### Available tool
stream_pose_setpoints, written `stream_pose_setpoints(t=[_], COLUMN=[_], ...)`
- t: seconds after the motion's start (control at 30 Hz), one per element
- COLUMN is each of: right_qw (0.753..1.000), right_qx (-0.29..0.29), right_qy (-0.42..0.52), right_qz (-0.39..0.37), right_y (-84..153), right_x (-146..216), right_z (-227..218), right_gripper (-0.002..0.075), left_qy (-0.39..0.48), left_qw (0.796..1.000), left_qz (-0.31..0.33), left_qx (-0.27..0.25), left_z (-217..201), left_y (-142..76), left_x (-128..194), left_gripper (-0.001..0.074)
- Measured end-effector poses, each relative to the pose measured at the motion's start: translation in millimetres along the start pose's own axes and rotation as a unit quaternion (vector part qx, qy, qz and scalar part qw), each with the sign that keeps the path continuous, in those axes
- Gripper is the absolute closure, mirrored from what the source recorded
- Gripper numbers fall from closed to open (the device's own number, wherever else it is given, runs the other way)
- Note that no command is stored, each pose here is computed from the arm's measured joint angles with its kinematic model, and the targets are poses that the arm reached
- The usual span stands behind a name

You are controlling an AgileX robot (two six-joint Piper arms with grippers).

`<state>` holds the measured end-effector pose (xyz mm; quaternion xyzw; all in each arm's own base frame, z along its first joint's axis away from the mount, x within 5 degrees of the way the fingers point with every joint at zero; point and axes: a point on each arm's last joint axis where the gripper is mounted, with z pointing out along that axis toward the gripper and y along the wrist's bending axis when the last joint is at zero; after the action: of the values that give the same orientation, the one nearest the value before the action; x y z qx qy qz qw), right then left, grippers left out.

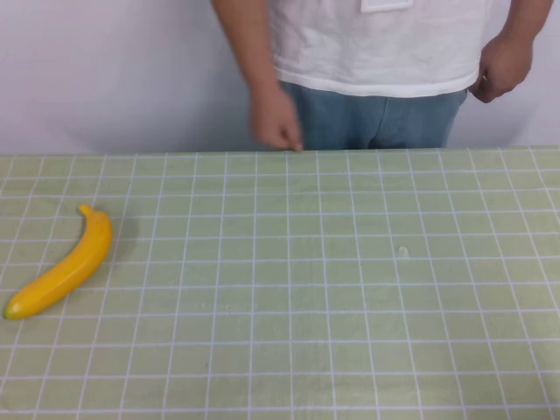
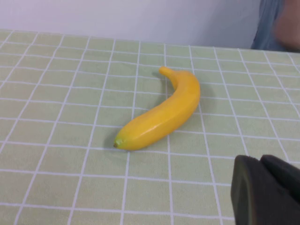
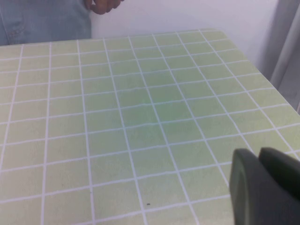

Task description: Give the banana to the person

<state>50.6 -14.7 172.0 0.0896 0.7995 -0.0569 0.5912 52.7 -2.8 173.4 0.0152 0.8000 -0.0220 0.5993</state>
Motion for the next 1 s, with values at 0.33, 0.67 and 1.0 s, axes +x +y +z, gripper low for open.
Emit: stream_pose_setpoints(t=[0.33, 0.67, 1.0], right_qw=[1.0, 1.0, 1.0], right_qx=[0.0, 0.0, 0.0], right_qy=[0.0, 0.0, 0.0], right_qz=[0.0, 0.0, 0.0], right_y=[0.0, 0.0, 0.0], right_x=[0.0, 0.0, 0.0], right_z=[0.0, 0.0, 0.0], right_gripper=[0.0736, 0.0736, 0.0736], left_qy=[0.0, 0.0, -0.023], left_qw=[1.0, 1.0, 1.0], left_qz=[0.0, 0.0, -0.02], left_qx=[0.0, 0.0, 0.001], left_z=[0.0, 0.0, 0.1], left_y=[0.0, 0.0, -0.1], left_x=[0.0, 0.0, -3.7], left_gripper=[0.0738, 0.0738, 0.0738])
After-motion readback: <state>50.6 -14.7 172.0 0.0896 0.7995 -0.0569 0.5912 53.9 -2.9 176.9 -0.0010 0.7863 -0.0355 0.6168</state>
